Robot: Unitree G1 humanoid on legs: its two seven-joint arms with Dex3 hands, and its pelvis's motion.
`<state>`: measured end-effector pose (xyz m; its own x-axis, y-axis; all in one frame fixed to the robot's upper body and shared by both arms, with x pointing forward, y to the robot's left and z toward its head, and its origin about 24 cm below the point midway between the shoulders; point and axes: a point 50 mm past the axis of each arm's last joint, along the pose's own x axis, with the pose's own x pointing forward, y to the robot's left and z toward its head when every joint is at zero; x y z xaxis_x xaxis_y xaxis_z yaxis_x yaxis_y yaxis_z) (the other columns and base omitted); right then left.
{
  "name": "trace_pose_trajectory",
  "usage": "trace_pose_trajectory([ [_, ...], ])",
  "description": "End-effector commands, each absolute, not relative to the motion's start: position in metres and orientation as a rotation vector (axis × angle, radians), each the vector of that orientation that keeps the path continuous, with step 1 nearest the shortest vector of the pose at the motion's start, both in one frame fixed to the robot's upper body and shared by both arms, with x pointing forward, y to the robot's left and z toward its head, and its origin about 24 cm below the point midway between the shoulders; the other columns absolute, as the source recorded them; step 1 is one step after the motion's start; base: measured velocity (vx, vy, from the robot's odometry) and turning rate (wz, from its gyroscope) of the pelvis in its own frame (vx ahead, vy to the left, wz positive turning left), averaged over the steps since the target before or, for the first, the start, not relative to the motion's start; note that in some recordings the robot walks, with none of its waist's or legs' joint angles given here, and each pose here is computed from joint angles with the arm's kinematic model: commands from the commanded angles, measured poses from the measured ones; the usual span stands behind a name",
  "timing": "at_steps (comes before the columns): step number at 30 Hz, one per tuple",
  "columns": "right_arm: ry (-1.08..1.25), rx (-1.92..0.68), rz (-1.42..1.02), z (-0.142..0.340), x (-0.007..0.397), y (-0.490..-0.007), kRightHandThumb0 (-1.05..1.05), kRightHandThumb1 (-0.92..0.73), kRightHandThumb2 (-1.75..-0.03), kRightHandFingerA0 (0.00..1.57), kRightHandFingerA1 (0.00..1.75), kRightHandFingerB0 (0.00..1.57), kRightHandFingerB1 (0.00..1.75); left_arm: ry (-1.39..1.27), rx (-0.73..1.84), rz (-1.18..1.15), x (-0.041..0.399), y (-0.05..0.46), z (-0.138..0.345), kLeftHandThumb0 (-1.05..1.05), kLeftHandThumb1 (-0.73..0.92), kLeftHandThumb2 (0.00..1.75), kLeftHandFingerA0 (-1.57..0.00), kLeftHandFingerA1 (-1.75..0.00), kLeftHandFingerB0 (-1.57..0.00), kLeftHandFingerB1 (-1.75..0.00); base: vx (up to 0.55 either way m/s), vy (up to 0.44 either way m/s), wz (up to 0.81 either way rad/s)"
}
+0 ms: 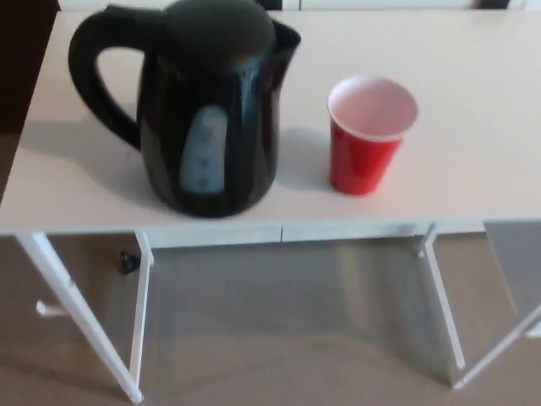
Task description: The robot walk towards a table in front and uses its left hand to pick up the pot from the base and pour water to the cup on the right hand side
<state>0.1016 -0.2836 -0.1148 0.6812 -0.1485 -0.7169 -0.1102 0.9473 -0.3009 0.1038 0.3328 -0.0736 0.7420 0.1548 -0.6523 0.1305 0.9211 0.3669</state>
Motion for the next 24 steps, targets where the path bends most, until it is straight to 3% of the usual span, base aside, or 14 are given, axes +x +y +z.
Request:
trace_pose_trajectory([
  [1,0.835,-0.327,-0.045,-0.115,0.095,-0.288,-0.38,-0.65,-0.58,0.68,0.56,0.44,0.42,0.755,0.44,0.008,0.103,0.339,-0.071,-0.46,0.57,0.8,-0.55,-0.51,-0.39,-0.46,0.35,-0.077,0.24],
  [5,0.834,-0.324,-0.048,-0.115,0.095,-0.288,-0.37,-0.65,-0.59,0.68,0.56,0.44,0.42,0.766,0.431,0.018,0.104,0.341,-0.07,-0.47,0.57,0.81,-0.55,-0.51,-0.39,-0.45,0.39,-0.19,0.09],
  [6,0.838,-0.314,-0.05,-0.116,0.092,-0.287,-0.38,-0.65,-0.58,0.68,0.56,0.45,0.43,0.789,0.438,0.03,0.105,0.347,-0.069,-0.41,0.65,0.6,-0.62,-0.39,-0.46,-0.35,0.35,-0.227,-0.02],
  [7,0.84,-0.31,-0.052,-0.116,0.091,-0.287,-0.38,-0.65,-0.58,0.68,0.56,0.45,0.43,0.799,0.44,0.035,0.105,0.35,-0.069,-0.41,0.65,0.6,-0.62,-0.39,-0.46,-0.35,0.34,-0.219,-0.02],
  [8,0.84,-0.311,-0.051,-0.116,0.091,-0.287,-0.38,-0.66,-0.58,0.69,0.56,0.45,0.42,0.805,0.463,0.035,0.108,0.353,-0.068,-0.49,0.55,0.82,-0.57,-0.53,-0.42,-0.48,0.32,-0.204,-0.08],
  [9,0.84,-0.312,-0.05,-0.116,0.091,-0.287,-0.38,-0.66,-0.58,0.69,0.56,0.45,0.42,0.808,0.473,0.036,0.109,0.354,-0.068,-0.49,0.55,0.82,-0.57,-0.53,-0.42,-0.48,0.32,-0.194,-0.11],
  [10,0.842,-0.313,-0.051,-0.116,0.091,-0.287,-0.38,-0.66,-0.58,0.68,0.55,0.45,0.42,0.809,0.474,0.035,0.109,0.354,-0.068,-0.42,0.64,0.6,-0.65,-0.41,-0.47,-0.36,0.31,-0.184,-0.14],
  [13,0.838,-0.312,-0.052,-0.116,0.091,-0.287,-0.37,-0.66,-0.58,0.68,0.56,0.45,0.43,0.82,0.488,0.029,0.109,0.355,-0.069,-0.43,0.64,0.6,-0.65,-0.41,-0.46,-0.35,0.31,-0.171,-0.19],
  [16,0.839,-0.311,-0.052,-0.116,0.091,-0.287,-0.37,-0.66,-0.59,0.7,0.57,0.45,0.43,0.863,0.514,0.016,0.111,0.356,-0.069,-0.47,0.68,0.61,-0.59,-0.39,-0.42,-0.34,0.1,0.176,-0.11],
  [24,0.839,-0.296,-0.055,-0.117,0.092,-0.286,-0.37,-0.66,-0.58,0.67,0.55,0.45,0.43,1.074,0.661,-0.131,0.116,0.364,-0.066,-0.57,0.72,0.63,-0.65,-0.44,-0.48,-0.35,0.04,0.127,0.0],
])
